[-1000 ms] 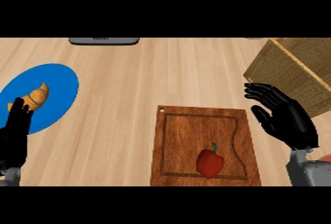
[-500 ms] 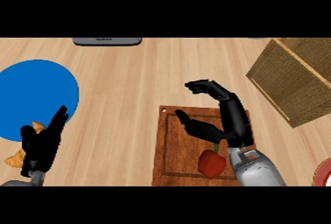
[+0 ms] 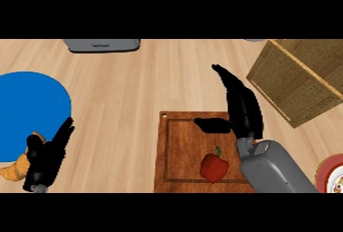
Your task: Pick the bell pepper from the cutting board and place it in the basket
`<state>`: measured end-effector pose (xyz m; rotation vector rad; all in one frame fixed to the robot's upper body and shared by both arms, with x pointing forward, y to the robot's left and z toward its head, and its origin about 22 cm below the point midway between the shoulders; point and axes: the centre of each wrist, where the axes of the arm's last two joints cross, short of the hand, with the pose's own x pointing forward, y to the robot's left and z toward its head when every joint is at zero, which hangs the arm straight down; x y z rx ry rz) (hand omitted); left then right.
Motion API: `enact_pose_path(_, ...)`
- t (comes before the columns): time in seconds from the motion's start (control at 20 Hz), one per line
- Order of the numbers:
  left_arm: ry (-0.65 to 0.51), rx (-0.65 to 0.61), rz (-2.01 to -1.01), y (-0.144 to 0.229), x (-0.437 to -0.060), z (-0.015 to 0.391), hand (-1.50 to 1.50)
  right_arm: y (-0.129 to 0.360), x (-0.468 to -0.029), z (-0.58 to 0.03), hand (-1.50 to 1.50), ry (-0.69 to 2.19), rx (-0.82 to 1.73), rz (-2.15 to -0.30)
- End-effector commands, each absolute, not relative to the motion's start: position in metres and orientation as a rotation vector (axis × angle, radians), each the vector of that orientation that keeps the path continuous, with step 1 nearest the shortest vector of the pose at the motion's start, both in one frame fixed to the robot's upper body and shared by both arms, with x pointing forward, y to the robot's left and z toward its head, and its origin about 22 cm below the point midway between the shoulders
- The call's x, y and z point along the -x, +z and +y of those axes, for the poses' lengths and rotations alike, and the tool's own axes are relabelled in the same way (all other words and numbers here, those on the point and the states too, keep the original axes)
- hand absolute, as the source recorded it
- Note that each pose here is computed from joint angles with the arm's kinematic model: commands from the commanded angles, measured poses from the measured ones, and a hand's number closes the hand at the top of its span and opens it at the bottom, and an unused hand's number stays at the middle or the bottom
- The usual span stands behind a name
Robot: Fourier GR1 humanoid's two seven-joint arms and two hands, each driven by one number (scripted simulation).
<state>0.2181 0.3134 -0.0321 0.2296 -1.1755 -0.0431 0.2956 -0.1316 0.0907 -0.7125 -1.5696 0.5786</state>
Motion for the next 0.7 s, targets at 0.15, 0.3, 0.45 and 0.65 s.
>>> enact_pose_path(0.15,0.011,-0.214,-0.995,-0.057,-0.189,0.312,0.0,0.16,-0.291,-0.12,-1.5,0.803,0.991,-1.335)
enact_pose_path(0.3,-0.005,-0.191,-0.996,-0.055,-0.19,0.311,0.0,0.192,-0.288,-0.108,-1.5,0.904,0.981,-1.232)
enact_pose_path(0.45,0.017,-0.212,-1.003,-0.053,-0.191,0.314,0.0,0.2,-0.281,-0.102,-1.5,1.007,0.915,-1.098)
enact_pose_path(0.65,0.011,-0.195,-1.003,-0.051,-0.184,0.313,0.0,0.206,-0.281,-0.111,-1.5,1.072,0.876,-0.98)
